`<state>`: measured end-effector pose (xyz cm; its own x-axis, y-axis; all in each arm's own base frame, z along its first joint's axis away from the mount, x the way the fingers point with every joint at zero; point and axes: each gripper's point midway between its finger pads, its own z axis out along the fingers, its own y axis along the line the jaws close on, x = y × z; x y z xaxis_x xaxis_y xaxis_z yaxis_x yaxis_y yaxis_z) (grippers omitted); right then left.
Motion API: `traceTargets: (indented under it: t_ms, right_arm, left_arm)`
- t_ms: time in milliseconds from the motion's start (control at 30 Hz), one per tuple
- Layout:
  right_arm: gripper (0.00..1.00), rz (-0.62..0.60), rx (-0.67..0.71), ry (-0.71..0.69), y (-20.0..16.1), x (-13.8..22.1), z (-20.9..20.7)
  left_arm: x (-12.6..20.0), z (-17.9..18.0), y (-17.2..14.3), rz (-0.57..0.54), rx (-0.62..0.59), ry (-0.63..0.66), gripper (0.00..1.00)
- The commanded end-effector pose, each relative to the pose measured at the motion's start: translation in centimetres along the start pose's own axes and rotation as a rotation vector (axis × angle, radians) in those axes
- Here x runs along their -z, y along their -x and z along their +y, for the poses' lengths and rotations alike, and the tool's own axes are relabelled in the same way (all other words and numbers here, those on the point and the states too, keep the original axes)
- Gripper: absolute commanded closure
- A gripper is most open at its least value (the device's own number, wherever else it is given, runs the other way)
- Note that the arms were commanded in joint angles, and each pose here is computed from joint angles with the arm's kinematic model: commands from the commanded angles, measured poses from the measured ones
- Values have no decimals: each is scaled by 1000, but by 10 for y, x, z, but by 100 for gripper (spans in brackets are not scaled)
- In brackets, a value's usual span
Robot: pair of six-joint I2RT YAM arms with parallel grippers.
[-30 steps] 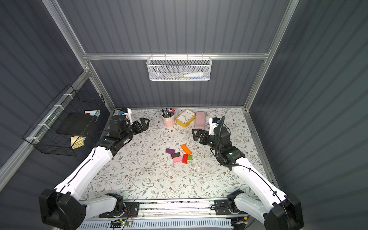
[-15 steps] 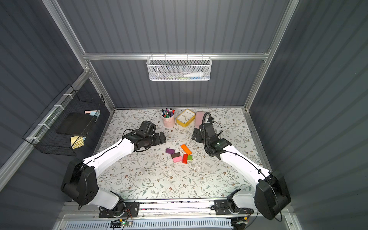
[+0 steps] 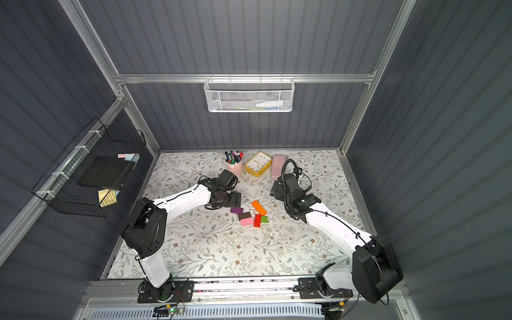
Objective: Assemble the number 6 with building blocks
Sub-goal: Pick up the building block from the center of the board.
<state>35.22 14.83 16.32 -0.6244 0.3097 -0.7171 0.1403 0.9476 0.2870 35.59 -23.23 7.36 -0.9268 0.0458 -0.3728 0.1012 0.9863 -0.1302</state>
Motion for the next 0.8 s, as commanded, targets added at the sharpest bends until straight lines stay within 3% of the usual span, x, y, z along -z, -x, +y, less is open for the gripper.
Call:
traceTargets:
  t_ms: [0, 767]
  right_arm:
    - [2, 1, -41, -11, -2, 0, -8]
    - [2, 13, -117, -72, -6, -5, -41]
  left_arm:
    - [-4, 8, -5, 35, -39, 49, 9]
    - [-36, -29, -26, 119, -106, 13, 11]
